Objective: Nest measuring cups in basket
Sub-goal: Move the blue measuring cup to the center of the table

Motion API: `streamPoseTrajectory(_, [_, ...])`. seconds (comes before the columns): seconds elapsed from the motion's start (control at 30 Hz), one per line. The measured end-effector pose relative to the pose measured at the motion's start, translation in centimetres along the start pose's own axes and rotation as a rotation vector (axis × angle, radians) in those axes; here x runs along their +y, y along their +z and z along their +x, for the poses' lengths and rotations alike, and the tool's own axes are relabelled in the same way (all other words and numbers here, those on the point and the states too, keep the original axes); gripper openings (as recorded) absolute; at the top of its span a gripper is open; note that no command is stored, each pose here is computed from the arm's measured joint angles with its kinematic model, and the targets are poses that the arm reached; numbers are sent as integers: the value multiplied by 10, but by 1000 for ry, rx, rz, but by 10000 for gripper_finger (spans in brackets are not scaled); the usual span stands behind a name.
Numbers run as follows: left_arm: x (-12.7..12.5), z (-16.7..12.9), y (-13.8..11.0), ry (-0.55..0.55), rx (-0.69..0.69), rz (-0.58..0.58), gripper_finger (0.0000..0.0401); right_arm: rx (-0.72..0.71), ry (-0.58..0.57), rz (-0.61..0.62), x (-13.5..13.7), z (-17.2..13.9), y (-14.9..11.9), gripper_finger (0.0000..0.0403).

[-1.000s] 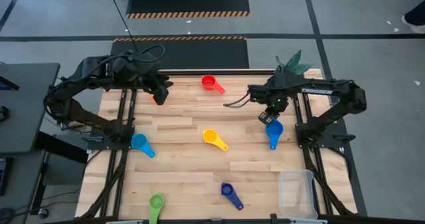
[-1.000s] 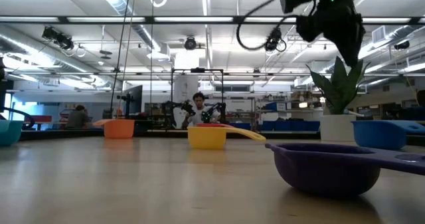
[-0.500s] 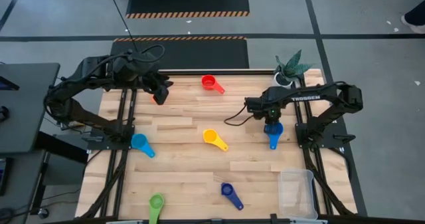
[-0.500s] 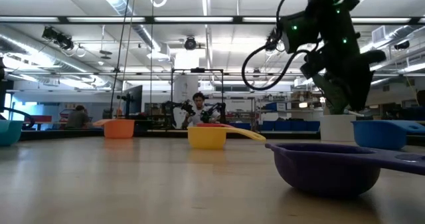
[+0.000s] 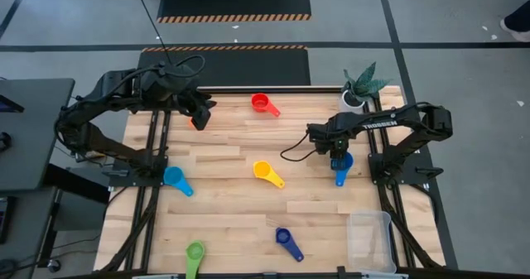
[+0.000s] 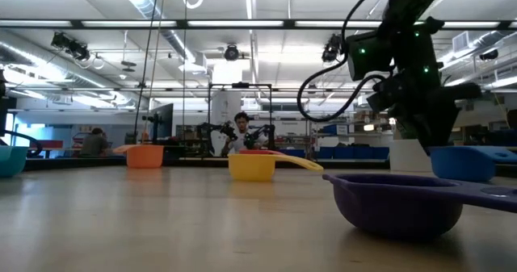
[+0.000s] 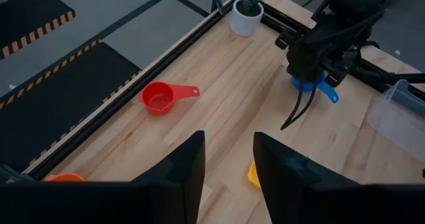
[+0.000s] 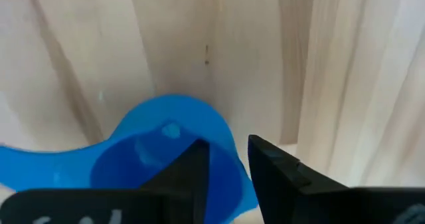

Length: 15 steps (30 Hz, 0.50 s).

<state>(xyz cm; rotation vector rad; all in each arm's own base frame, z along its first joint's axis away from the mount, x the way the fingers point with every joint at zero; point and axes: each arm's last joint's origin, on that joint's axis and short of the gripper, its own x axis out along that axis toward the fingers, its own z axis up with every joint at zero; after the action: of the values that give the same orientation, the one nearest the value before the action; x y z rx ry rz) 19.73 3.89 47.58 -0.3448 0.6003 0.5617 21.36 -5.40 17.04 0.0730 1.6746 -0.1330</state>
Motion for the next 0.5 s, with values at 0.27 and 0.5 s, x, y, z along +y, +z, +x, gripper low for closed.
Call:
streamPoseTrajectory(0.27, [0,0,0,0,0,-3,135,-97,-3,6,-5,4,8,22])
streamPoseTrajectory(0.5, [0,0,0,0,0,-21,135,-263,-71,-13,-15,-26,31,10])
